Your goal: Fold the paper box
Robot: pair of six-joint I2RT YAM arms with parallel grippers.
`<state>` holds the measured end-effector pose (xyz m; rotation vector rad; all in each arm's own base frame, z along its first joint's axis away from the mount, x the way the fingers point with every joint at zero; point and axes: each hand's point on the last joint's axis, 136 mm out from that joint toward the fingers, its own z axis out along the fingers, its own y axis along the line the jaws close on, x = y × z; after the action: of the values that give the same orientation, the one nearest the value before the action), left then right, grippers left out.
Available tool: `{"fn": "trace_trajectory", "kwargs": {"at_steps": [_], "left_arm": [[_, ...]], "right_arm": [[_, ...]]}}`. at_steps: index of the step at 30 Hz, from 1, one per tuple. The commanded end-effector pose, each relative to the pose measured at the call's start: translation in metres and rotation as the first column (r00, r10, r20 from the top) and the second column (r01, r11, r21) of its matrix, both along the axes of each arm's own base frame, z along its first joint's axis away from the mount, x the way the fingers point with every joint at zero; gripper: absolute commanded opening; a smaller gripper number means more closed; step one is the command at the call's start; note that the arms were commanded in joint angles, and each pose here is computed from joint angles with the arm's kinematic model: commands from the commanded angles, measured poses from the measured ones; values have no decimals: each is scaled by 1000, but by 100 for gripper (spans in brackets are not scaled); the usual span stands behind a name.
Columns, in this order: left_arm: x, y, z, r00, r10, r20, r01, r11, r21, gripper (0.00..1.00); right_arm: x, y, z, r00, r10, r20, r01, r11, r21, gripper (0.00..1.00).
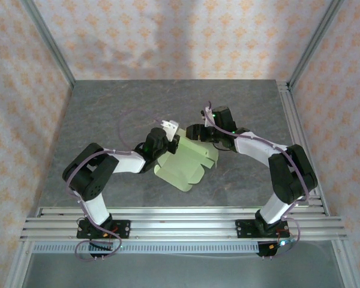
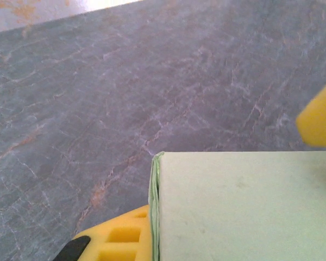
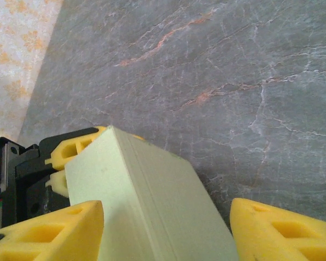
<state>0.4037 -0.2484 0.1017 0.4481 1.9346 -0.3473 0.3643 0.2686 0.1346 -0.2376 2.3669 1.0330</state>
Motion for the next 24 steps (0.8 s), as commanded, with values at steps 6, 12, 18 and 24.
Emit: {"fn": "trace_trajectory", "kwargs": {"at_steps": [6, 12, 18, 24], "left_arm": [[-8, -5, -10, 999, 34, 36, -34, 999, 13, 5], [-7, -6, -25, 999, 24, 24, -25, 999, 40, 5], [-9, -13, -35, 1000, -2, -1, 2, 1000, 17, 9], [-10, -13, -40, 1000, -7, -5, 7, 1000, 16, 35]], "right_arm": [[10, 17, 5, 998, 50, -33, -46, 994, 104, 63], [11, 16, -17, 996, 58, -61, -54, 997, 62, 64], [6, 9, -38, 995, 51, -88, -51, 999, 11, 65], [3, 0, -50, 995, 40, -89, -44, 998, -45, 65]]}}
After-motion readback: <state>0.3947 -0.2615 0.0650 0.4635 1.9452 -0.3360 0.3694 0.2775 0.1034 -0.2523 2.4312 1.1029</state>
